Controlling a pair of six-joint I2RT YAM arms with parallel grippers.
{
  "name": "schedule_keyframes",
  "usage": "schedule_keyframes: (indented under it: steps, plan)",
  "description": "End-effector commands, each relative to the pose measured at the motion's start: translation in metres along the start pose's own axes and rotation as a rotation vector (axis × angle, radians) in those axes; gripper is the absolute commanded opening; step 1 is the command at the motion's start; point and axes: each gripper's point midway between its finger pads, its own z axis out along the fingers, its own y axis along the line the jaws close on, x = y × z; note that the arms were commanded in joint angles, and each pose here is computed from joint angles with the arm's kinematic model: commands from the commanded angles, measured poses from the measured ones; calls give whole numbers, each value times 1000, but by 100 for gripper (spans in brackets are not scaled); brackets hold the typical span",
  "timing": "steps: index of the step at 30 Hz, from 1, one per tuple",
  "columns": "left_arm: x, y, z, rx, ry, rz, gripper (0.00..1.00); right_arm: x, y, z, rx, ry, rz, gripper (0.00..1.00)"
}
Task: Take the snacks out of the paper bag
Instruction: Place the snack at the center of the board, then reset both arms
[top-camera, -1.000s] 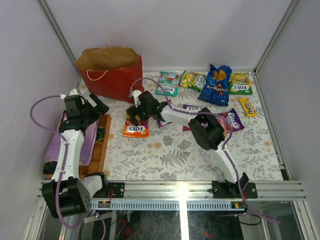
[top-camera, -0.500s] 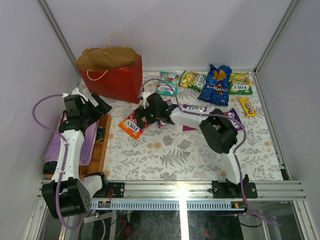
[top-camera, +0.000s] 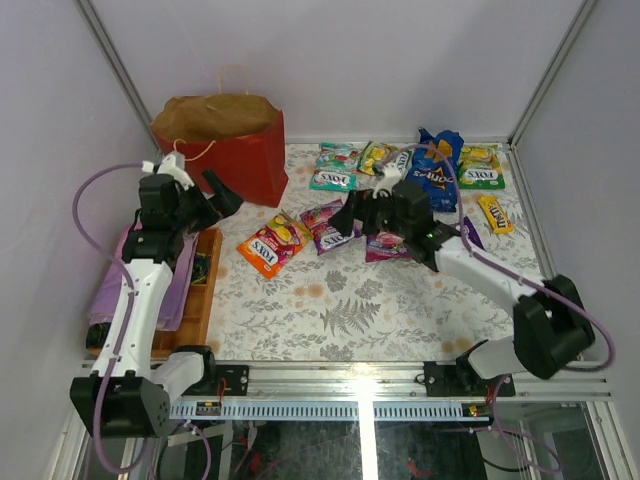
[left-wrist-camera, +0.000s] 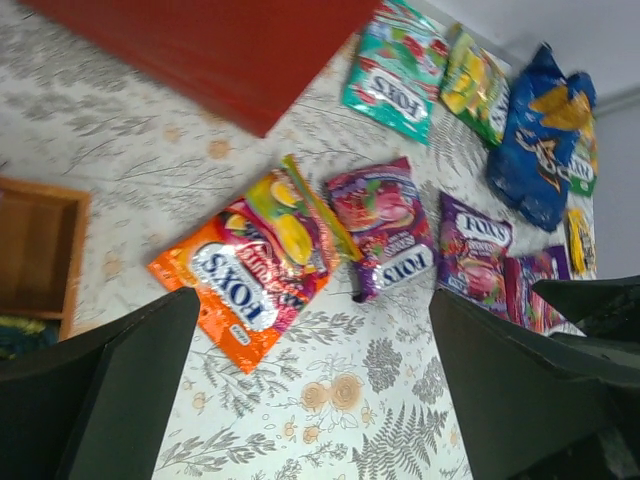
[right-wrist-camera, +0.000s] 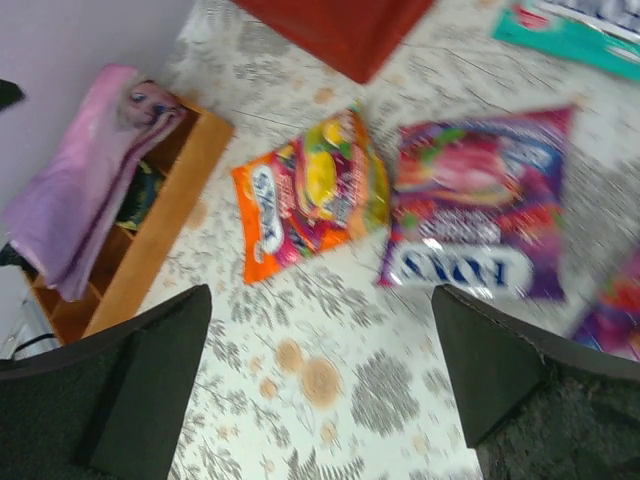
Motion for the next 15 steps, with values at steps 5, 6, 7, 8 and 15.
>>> schedule_keyframes:
  steps: [5,6,7,8,15]
  plan:
    - [-21,-25,3,-6,-60,119,100,-2,-79,-106,475,-185,-7,99]
    - [-22,-27,2,7,-63,124,100,-1,-86,-116,510,-199,-6,99]
    - [-23,-29,2,15,-64,130,100,-2,-92,-126,530,-219,-1,99]
    - [-24,-29,0,13,-69,138,100,-1,-96,-133,541,-232,4,99]
    - [-31,-17,-9,-46,-142,169,100,5,-113,-160,603,-270,28,99]
